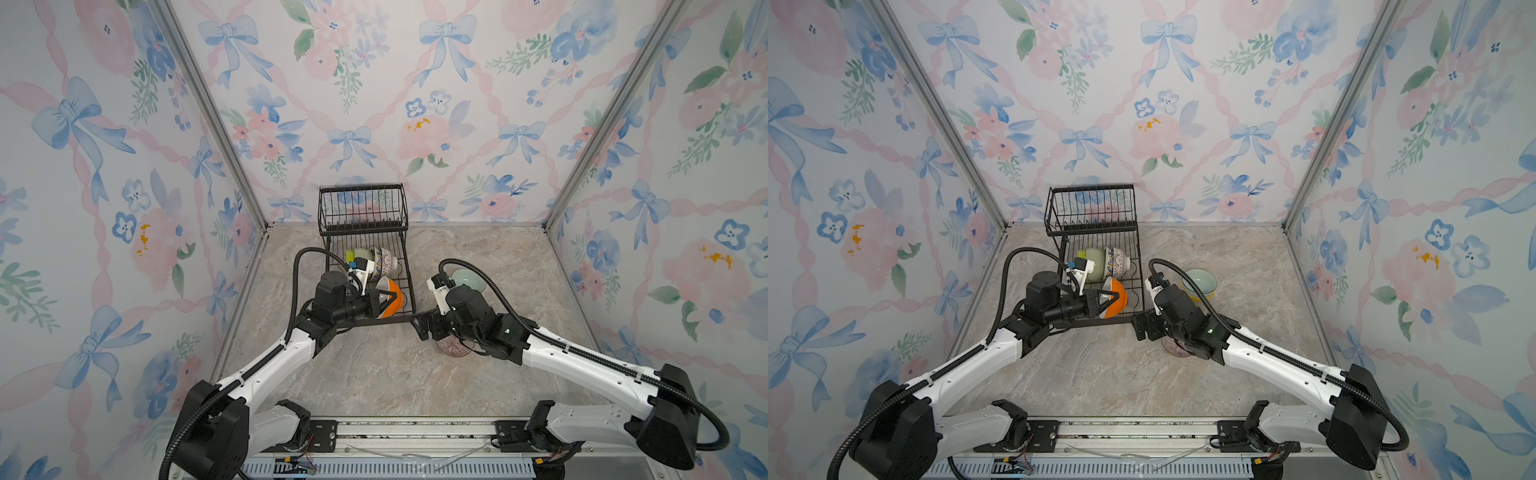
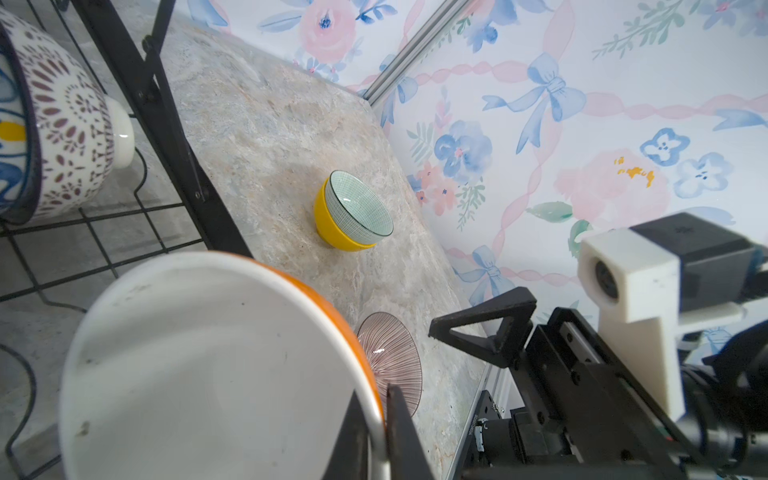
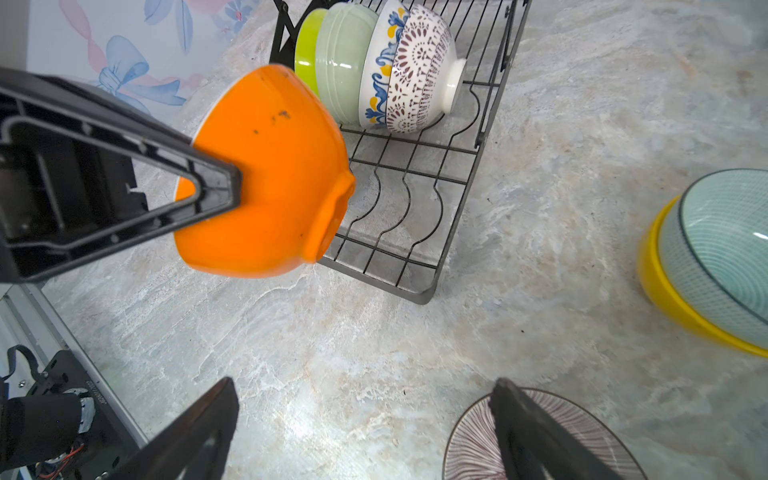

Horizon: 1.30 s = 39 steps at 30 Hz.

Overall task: Load bowls into a dish rack
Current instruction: Place the bowl in the dish rack.

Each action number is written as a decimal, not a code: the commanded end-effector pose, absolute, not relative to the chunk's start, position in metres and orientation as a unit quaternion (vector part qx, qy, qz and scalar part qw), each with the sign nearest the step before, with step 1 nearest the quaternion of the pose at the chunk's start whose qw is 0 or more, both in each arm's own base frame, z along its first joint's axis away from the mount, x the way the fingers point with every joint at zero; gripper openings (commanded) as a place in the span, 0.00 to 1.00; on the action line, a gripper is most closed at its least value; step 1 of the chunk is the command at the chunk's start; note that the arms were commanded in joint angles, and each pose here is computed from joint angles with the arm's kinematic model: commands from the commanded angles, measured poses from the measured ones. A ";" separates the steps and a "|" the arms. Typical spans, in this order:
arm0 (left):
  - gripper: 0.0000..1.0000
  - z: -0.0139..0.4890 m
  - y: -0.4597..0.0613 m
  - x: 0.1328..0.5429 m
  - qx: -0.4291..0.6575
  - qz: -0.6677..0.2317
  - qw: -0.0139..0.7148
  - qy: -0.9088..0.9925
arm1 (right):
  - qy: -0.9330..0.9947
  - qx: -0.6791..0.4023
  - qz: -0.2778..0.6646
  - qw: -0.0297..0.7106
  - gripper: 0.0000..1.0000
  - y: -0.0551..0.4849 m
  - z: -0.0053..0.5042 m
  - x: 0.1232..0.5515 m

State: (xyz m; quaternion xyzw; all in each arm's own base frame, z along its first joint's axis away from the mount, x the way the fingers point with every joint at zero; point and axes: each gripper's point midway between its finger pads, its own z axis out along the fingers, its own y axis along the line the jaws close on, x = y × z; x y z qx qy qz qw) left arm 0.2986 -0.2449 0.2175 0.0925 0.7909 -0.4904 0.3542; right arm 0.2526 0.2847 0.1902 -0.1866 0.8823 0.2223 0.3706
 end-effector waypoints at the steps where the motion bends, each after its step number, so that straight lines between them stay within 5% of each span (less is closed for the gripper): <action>1: 0.00 0.248 -0.254 0.305 0.121 -0.540 0.381 0.741 | 0.879 -0.188 0.226 0.374 0.96 0.290 0.198 0.260; 39: 0.00 0.151 -0.260 0.360 0.023 -0.607 0.322 0.726 | 0.888 -0.164 0.217 0.369 0.96 0.277 0.193 0.272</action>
